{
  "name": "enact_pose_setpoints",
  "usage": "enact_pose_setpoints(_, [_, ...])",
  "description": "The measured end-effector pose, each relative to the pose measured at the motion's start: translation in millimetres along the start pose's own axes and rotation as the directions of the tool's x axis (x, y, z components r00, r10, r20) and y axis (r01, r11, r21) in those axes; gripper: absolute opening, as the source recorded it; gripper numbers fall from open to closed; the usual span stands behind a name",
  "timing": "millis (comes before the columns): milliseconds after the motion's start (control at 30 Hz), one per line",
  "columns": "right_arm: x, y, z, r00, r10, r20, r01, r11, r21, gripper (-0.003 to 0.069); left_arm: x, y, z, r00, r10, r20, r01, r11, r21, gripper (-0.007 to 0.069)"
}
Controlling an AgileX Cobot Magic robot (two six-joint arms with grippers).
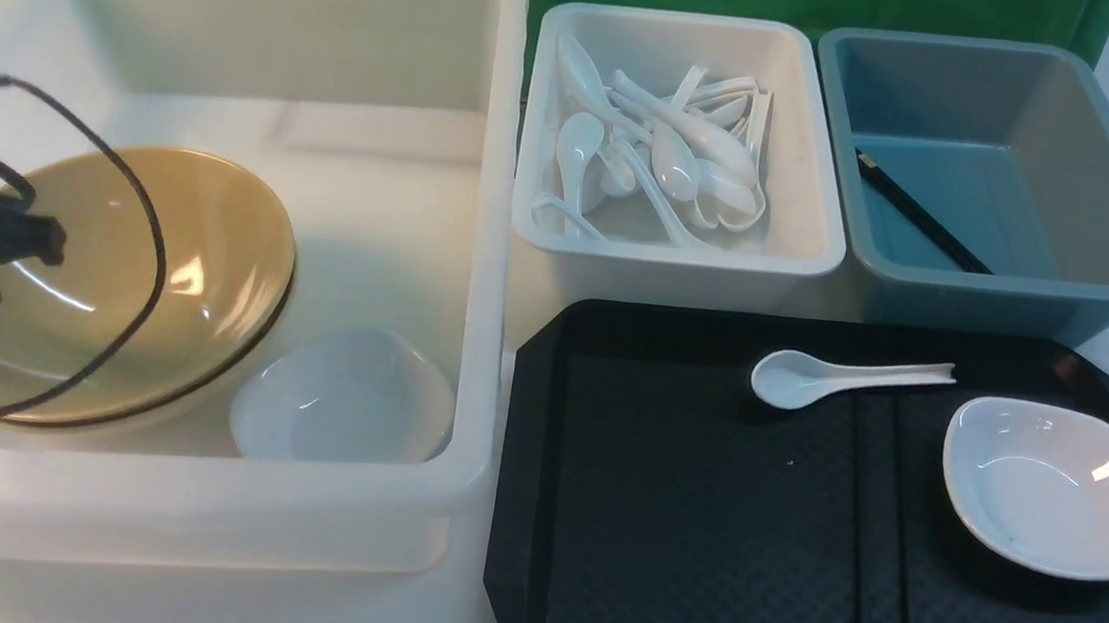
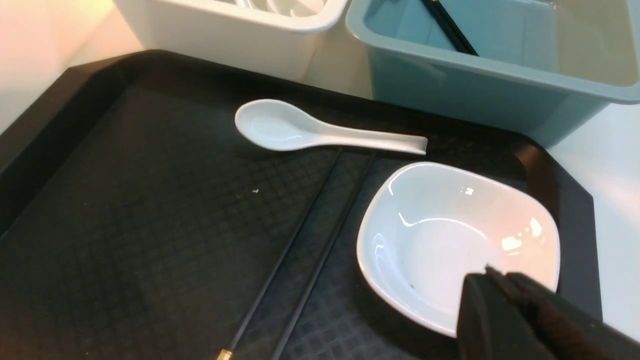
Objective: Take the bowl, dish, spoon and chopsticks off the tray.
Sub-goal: Use the right arm to grab the plate
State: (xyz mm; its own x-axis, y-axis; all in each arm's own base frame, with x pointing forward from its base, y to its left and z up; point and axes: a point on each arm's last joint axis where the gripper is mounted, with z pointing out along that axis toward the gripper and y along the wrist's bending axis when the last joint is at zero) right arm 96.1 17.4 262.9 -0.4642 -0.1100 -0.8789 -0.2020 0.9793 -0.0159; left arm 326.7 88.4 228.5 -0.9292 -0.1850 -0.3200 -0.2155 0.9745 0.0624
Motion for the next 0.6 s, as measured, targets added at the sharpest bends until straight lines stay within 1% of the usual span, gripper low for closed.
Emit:
enact_pose_setpoints(33, [0.1, 1.2, 0.0, 1.0, -0.006, -0.001, 0.006, 1.0, -0.011, 0.0046, 1.1, 2.3, -0.2, 1.0, -0.021, -0.014, 0.021, 0.999, -0.029, -0.0007])
enact_pose_setpoints(67, [0.1, 1.3, 0.0, 1.0, -0.006, -0.001, 0.006, 1.0, -0.012, 0.0046, 1.6, 2.6, -0.3, 1.0, -0.025, -0.019, 0.024, 0.999, -0.032, -0.0007])
enact_pose_setpoints(133, [0.0, 3.1, 0.0, 1.0, -0.015, 0.0, 0.015, 1.0, -0.028, 0.0046, 4.1, 6.0, -4.2, 0.997, -0.07, -0.03, 0.068, 0.995, -0.07, -0.0007])
enact_pose_setpoints(167, [0.0, 3.4, 0.0, 1.0, -0.016, 0.0, 0.016, 0.999, -0.03, 0.0046, 4.5, 6.5, -5.8, 0.997, -0.076, -0.027, 0.074, 0.994, -0.075, -0.0007])
enact_pose_setpoints(233, [0.0, 4.8, 0.0, 1.0, -0.023, 0.0, 0.023, 0.999, -0.043, 0.0046, 5.3, 6.4, -24.4, 0.996, -0.089, 0.02, 0.09, 0.993, -0.078, -0.0007])
enact_pose_setpoints(300, [0.0, 5.8, -0.1, 1.0, -0.028, 0.001, 0.028, 0.998, -0.052, 0.0048, 6.5, 0.5, -50.0, 0.992, -0.079, 0.098, 0.085, 0.995, -0.054, -0.0006])
enact_pose_setpoints(367, [0.4, 6.7, 0.4, 0.999, -0.032, -0.006, 0.032, 0.998, -0.061, 0.005, 10.4, -13.2, -87.8, 0.973, -0.05, 0.227, 0.05, 0.999, 0.004, -0.0006])
enact_pose_setpoints(433, [0.5, 7.4, 2.2, 0.998, -0.017, -0.052, 0.014, 0.997, -0.07, 0.0057, 18.7, -24.5, -121.9, 0.943, -0.03, 0.331, 0.014, 0.999, 0.052, -0.0006])
enact_pose_setpoints(467, [0.0, 7.7, 3.6, 0.997, -0.009, -0.08, 0.003, 0.997, -0.074, 0.0062, 23.4, -28.5, -135.6, 0.928, -0.023, 0.372, -0.004, 0.998, 0.07, -0.0006])
enact_pose_setpoints(500, [-0.5, 7.8, 3.1, 0.997, -0.009, -0.083, 0.003, 0.997, -0.075, 0.0062, 24.6, -29.4, -139.0, 0.924, -0.023, 0.382, -0.006, 0.997, 0.075, -0.0006])
enact_pose_setpoints(533, [-4.6, 8.3, 5.0, 0.989, 0.008, -0.148, -0.02, 0.996, -0.082, 0.0074, 35.9, -35.8, -165.5, 0.889, -0.018, 0.458, -0.037, 0.993, 0.11, -0.0006])
enact_pose_setpoints(567, [-8.1, 8.7, 7.7, 0.981, 0.013, -0.195, -0.03, 0.996, -0.086, 0.0088, 42.0, -38.3, -177.9, 0.874, -0.013, 0.486, -0.054, 0.991, 0.124, -0.0006])
enact_pose_setpoints(600, [-15.4, 8.9, 9.3, 0.969, 0.008, -0.247, -0.032, 0.995, -0.093, 0.011, 49.8, -40.7, -192.5, 0.842, -0.007, 0.539, -0.079, 0.987, 0.136, -0.0006])
